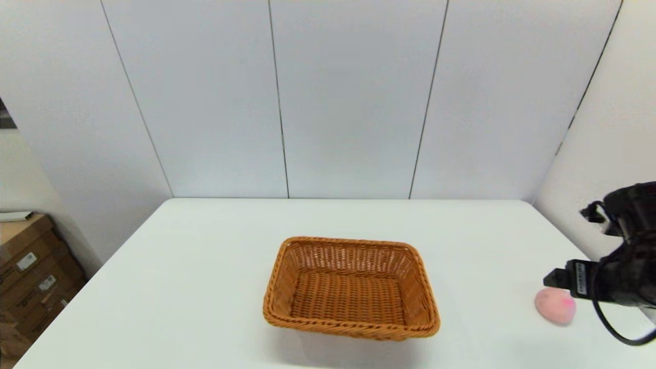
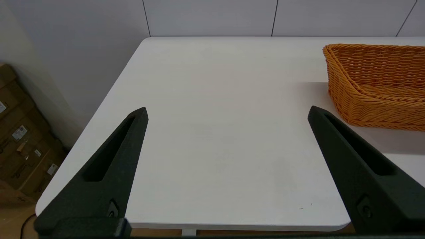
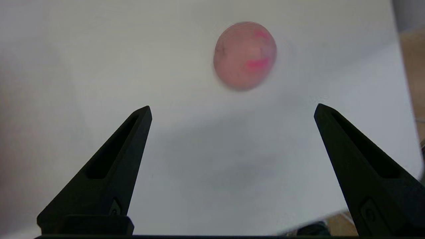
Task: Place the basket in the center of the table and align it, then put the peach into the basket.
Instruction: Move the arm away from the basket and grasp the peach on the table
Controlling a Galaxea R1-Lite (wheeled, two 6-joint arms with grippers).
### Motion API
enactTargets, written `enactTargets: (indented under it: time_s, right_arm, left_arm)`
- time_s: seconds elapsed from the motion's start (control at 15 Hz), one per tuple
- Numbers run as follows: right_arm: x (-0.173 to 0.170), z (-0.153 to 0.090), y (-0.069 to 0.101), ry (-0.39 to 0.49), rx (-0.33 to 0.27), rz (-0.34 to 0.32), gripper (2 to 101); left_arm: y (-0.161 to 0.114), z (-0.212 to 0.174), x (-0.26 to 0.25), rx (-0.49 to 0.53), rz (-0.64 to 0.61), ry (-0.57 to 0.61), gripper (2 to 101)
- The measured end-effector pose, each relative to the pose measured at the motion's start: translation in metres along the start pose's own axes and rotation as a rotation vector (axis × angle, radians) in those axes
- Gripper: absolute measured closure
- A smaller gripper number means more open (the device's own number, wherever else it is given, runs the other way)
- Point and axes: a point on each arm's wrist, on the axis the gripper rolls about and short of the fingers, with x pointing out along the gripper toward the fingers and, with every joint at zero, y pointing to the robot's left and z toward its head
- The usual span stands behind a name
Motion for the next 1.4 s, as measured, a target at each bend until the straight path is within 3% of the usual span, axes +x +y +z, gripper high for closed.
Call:
enactTargets:
  time_s: [0.2, 0.47, 0.73, 0.93, 1.0, 1.07, 1.2, 1.4]
  right_arm:
    - [0.052, 0.014, 0.003, 0.04, 0.042, -0.031, 5.2]
    - [0.093, 0.019, -0.013, 0.106, 0.101, -0.084, 5.2]
    - [0.109, 0.013, -0.017, 0.159, 0.109, -0.1, 39.4]
    - [0.111, 0.012, -0.018, 0.167, 0.115, -0.1, 57.5]
    - [0.11, 0.012, -0.018, 0.167, 0.13, -0.093, 73.5]
    - [0.109, 0.013, -0.017, 0.168, 0.145, -0.074, 97.3]
    - [0.102, 0.014, -0.016, 0.173, 0.167, -0.003, 97.7]
    - [0.089, 0.018, -0.016, 0.165, 0.184, 0.051, 97.8]
  left_arm:
    - [0.0, 0.0, 0.0, 0.0, 0.0, 0.0, 5.4]
    - [0.0, 0.0, 0.0, 0.001, 0.0, 0.0, 5.4]
    - [0.0, 0.0, 0.0, 0.001, 0.0, 0.0, 5.4]
    - [0.0, 0.0, 0.0, 0.002, 0.0, 0.0, 5.4]
    - [0.0, 0.0, 0.0, 0.002, 0.0, 0.0, 5.4]
    - [0.0, 0.0, 0.0, 0.002, 0.0, 0.0, 5.4]
    - [0.0, 0.0, 0.0, 0.002, 0.0, 0.0, 5.4]
    - [0.0, 0.0, 0.0, 0.003, 0.0, 0.0, 5.4]
